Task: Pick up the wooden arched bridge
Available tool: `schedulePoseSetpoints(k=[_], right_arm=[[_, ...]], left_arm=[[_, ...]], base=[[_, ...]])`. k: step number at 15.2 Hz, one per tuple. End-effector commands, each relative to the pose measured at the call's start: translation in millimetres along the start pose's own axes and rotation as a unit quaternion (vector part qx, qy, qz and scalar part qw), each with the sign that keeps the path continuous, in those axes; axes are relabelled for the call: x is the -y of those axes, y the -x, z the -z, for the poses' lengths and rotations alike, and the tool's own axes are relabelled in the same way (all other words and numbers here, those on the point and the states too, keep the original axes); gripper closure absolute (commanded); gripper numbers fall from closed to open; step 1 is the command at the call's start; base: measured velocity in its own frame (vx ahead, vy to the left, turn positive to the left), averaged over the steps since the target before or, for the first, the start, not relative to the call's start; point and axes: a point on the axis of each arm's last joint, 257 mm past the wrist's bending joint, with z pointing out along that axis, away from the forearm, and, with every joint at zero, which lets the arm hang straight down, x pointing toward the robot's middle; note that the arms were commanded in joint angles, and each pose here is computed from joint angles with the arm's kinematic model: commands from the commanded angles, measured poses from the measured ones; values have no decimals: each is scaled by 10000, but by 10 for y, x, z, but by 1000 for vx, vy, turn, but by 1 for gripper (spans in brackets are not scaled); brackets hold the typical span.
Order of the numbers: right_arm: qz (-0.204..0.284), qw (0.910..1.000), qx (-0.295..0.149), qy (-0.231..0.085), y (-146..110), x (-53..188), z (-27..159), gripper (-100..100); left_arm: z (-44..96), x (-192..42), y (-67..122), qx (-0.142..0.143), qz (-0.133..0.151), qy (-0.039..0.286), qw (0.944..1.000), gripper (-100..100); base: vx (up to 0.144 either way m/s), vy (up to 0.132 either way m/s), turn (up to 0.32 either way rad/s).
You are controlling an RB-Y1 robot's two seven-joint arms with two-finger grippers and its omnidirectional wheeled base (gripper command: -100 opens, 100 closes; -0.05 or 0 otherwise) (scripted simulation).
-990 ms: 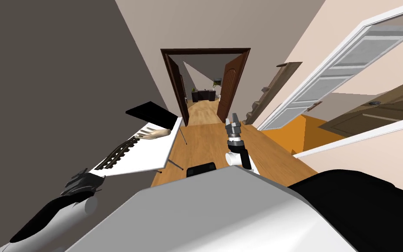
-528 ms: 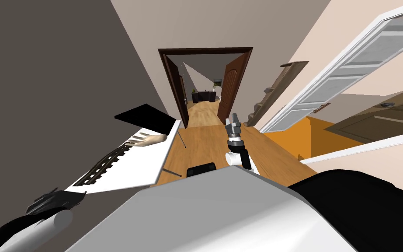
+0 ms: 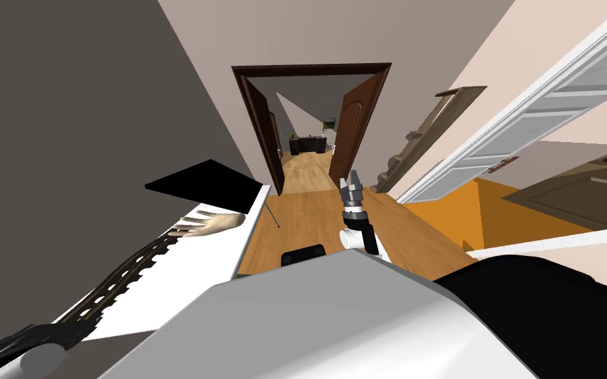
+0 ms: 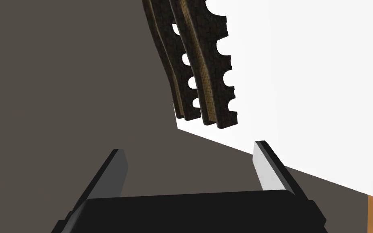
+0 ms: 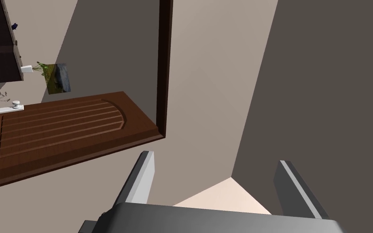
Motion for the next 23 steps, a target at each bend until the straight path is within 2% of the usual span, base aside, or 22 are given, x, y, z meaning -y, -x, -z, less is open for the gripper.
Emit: schedulePoseSetpoints(k=[1,2,3,4,5,6,7,8,10,11,14,17,18,20,23], right_arm=[[0,10000,0,0,0,0,0,0],[0,10000,0,0,0,0,0,0],[0,10000,0,0,0,0,0,0],[0,10000,0,0,0,0,0,0],[1,10000,0,0,0,0,0,0],[1,10000,0,0,0,0,0,0],[1,10000,0,0,0,0,0,0],[1,10000,0,0,0,0,0,0],[1,10000,0,0,0,0,0,0],[1,10000,0,-1,1,0,1,0],[1,10000,0,-1,1,0,0,0],[1,10000,0,0,1,0,0,0],[1,10000,0,0,1,0,0,0],[0,10000,0,1,0,-1,-1,0],[-1,10000,-1,2,-1,-1,-1,0]], left_arm=[[-27,-24,239,246,349,201,9989,-100],[-26,-43,246,261,350,236,9988,-100],[-28,-63,412,419,597,358,9967,-100],[-27,-73,416,426,598,377,9966,-100],[-22,-104,567,575,838,505,9935,-100],[-22,-105,568,576,838,508,9935,-100],[-12,-140,703,710,1068,629,9897,-100],[-12,-140,703,710,1068,629,9897,-100],[17,-205,921,929,1484,832,9810,-100],[18,-209,922,932,1485,840,9809,-100],[66,-298,1136,1155,1963,1073,9678,-100],[99,-354,1244,1271,2244,1206,9586,-100],[94,-318,1201,1222,2126,1144,9627,-100],[142,-359,1379,1268,2240,1140,9596,-100],[166,-380,1462,1280,2244,1133,9594,-100]], base=[[249,-33,17],[234,-13,12],[238,-8,12],[235,4,10],[255,6,4],[238,13,13],[224,8,8],[229,-7,6],[281,17,16],[285,3,4],[264,14,13],[251,27,6],[145,15,2],[48,12,-71],[6,14,-55]])
